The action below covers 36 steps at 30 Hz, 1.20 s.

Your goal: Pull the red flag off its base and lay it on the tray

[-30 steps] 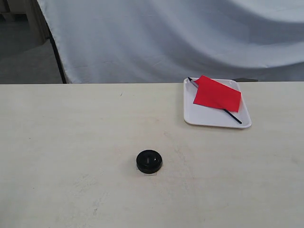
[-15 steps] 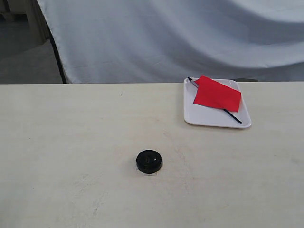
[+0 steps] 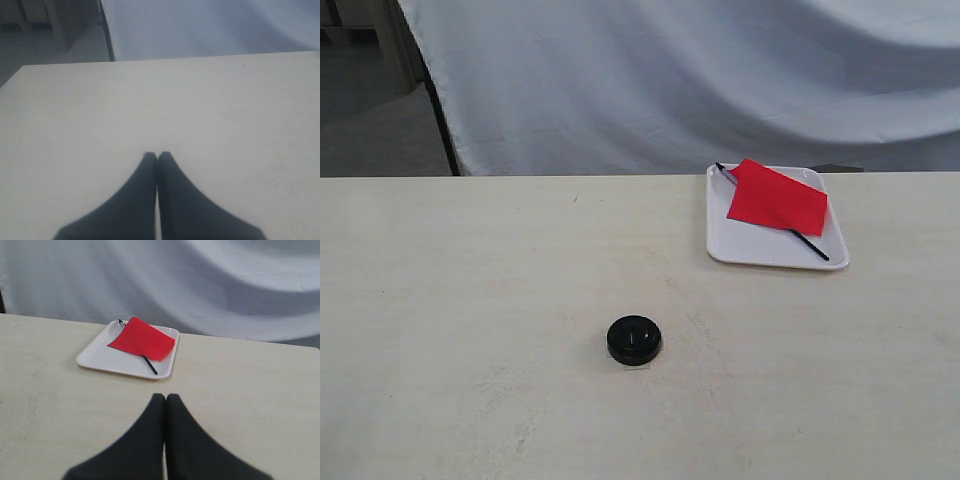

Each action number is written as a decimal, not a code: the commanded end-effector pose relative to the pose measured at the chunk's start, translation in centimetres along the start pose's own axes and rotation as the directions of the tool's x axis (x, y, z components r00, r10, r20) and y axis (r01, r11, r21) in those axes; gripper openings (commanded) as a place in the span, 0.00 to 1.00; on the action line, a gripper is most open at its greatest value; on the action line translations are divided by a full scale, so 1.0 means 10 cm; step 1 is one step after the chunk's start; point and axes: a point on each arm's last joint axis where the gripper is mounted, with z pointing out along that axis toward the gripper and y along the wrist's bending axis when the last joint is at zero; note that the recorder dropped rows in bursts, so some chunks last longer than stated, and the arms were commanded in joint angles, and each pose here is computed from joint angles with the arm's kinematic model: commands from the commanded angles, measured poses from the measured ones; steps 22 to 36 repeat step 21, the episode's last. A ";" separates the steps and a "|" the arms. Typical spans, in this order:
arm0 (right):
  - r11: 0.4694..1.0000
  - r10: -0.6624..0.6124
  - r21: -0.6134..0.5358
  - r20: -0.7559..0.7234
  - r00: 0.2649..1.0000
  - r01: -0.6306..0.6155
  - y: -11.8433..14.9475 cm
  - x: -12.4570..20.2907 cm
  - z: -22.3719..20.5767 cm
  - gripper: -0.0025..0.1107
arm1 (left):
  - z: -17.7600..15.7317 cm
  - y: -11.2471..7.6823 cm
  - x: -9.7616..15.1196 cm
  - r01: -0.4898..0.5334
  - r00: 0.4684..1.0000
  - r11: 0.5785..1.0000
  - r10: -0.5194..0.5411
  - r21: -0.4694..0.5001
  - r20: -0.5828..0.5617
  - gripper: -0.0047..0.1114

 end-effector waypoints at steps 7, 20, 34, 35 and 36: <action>1.000 0.004 0.003 -0.003 1.000 -0.004 0.00 0.01 0.00 0.02 | 0.00 0.00 0.00 0.004 1.000 1.000 -0.004 -0.003 0.006 0.04; 1.000 0.004 0.003 -0.007 1.000 -0.004 0.00 0.01 0.00 0.02 | 0.00 0.00 0.00 0.004 1.000 1.000 -0.004 -0.003 0.006 0.04; 1.000 0.004 0.003 -0.007 1.000 -0.004 0.00 0.01 0.00 0.02 | 0.00 0.00 0.00 0.004 1.000 1.000 -0.004 -0.003 0.006 0.04; 1.000 0.004 0.003 -0.007 1.000 -0.004 0.00 0.01 0.00 0.02 | 0.00 0.00 0.00 0.004 1.000 1.000 -0.004 -0.003 0.006 0.04; 1.000 0.004 0.003 -0.007 1.000 -0.004 0.00 0.01 0.00 0.02 | 0.00 0.00 0.00 0.004 1.000 1.000 -0.004 -0.003 0.006 0.04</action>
